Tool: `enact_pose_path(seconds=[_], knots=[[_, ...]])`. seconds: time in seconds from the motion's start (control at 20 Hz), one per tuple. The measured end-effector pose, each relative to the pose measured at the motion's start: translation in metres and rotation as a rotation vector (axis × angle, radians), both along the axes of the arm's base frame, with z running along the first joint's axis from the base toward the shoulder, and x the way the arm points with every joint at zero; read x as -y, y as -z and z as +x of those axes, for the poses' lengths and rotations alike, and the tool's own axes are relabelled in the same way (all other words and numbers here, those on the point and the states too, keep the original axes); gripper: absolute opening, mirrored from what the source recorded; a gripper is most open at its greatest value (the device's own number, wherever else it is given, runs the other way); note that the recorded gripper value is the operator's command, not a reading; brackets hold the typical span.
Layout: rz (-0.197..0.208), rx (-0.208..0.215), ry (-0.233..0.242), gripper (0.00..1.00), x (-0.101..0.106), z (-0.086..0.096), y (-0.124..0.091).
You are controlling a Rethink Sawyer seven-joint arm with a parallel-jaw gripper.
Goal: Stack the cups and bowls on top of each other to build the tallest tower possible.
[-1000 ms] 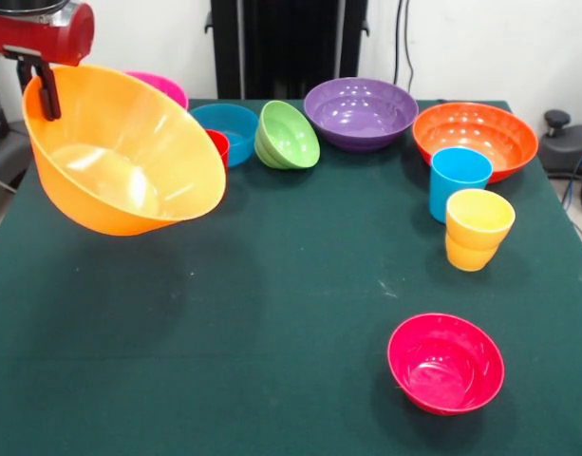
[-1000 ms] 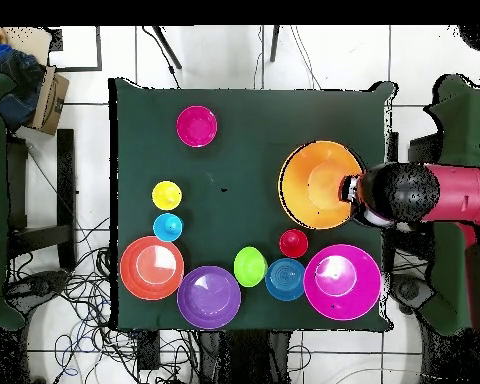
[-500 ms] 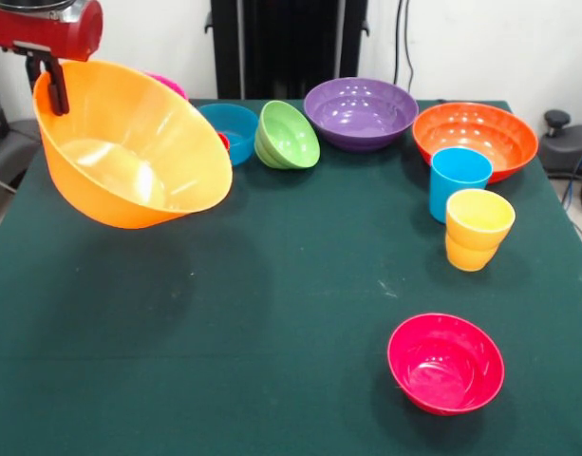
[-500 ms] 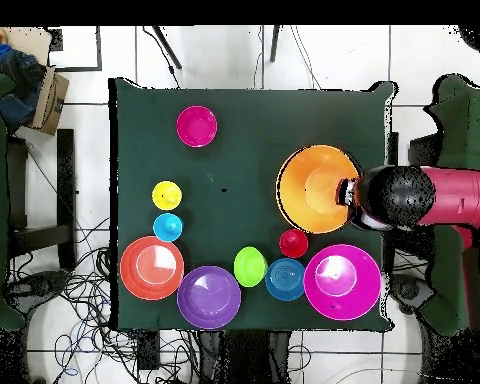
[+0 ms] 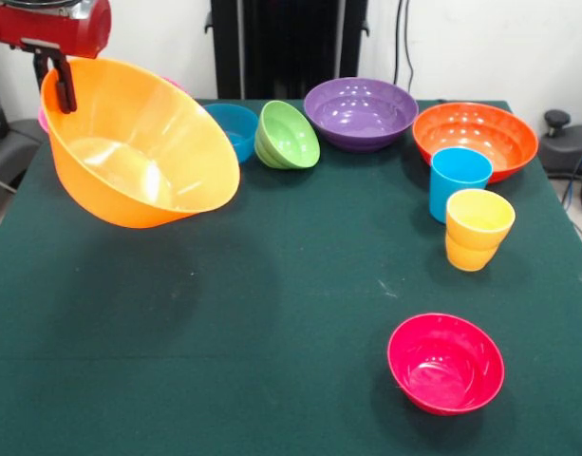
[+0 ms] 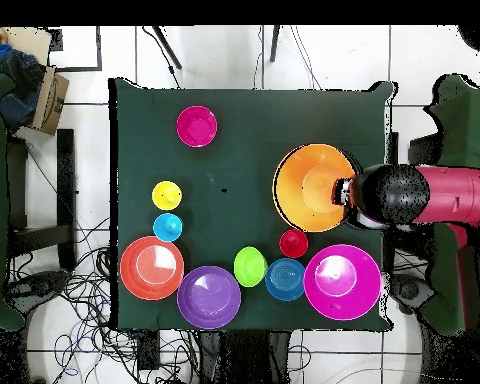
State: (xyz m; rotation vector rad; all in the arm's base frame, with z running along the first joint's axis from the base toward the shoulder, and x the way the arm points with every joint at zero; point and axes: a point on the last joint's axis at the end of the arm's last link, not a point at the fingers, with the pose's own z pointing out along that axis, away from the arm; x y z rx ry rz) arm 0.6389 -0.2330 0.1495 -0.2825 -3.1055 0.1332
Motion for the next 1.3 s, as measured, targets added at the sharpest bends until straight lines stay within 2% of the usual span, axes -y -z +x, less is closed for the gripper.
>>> enact_pose_path(seconds=[0.65,1.3], knots=[[0.005,-0.009,-0.05,0.0,-0.033,0.006,0.002],[0.018,-0.02,-0.052,0.0,-0.039,0.002,0.004]])
